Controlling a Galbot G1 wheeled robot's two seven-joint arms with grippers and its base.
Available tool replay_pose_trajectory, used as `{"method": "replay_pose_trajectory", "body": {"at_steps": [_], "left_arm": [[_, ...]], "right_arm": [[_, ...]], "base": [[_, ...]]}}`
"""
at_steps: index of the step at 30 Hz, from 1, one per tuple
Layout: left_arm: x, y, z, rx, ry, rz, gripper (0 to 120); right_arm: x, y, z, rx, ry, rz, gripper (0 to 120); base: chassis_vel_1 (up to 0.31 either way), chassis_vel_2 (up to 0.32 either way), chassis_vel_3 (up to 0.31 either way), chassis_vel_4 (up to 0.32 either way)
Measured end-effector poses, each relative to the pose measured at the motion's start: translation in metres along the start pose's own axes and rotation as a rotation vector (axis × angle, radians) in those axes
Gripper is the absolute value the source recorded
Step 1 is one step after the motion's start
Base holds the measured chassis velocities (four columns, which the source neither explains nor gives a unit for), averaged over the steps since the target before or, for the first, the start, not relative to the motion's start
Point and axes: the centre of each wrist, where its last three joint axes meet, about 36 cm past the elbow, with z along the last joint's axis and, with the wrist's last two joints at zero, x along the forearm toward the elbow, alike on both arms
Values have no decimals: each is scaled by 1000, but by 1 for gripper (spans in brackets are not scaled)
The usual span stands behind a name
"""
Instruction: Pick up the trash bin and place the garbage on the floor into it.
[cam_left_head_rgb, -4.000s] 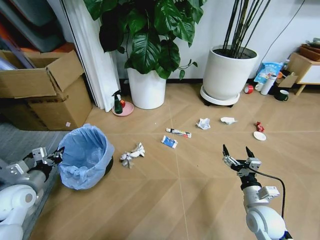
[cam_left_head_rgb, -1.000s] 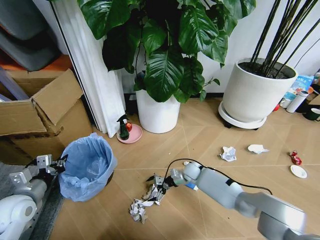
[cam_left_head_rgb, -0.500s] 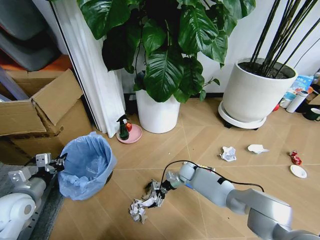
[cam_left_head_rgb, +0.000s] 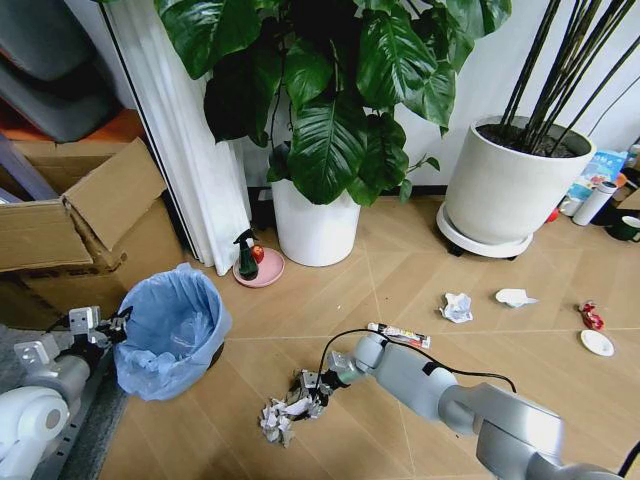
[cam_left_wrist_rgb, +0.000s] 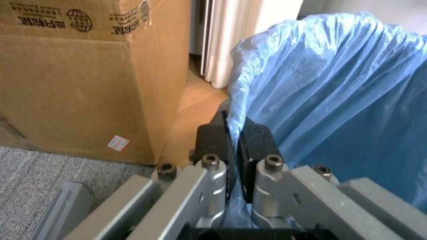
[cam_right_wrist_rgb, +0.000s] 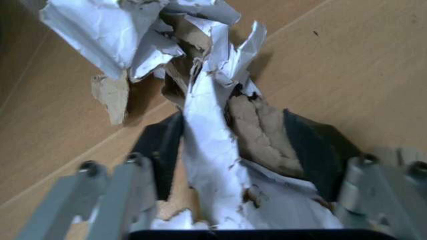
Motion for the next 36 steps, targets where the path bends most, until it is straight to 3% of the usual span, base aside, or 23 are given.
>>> {"method": "replay_pose_trajectory", "body": {"at_steps": [4, 8, 12, 13, 16, 26, 34, 36], "left_arm": [[0, -1, -1, 2, -3, 3, 0], [2, -3, -7, -5, -5, 13, 0], [2, -3, -12, -10, -7, 15, 0], [3, -5, -16, -9, -9, 20, 0], [2, -7, -21, -10, -14, 23, 0], [-3, -6, -7, 1, 14, 16, 0], [-10, -6, 0, -19, 50, 28, 0], [-13, -6, -2, -33, 58, 41, 0]], "right_arm": [[2, 0, 1, -1, -1, 3, 45], [3, 3, 4, -13, -14, 9, 26], [4, 7, 7, -23, -20, 9, 19], [4, 10, 11, -31, -26, 9, 11], [6, 15, 16, -43, -28, 8, 0], [16, 10, 15, -89, -99, 64, 0], [54, 2, 8, -162, -306, 246, 0], [78, 6, 2, -177, -424, 343, 0]], "base": [[0, 0, 0, 0], [0, 0, 0, 0], [0, 0, 0, 0], [0, 0, 0, 0], [0, 0, 0, 0], [0, 0, 0, 0], [0, 0, 0, 0], [0, 0, 0, 0]]}}
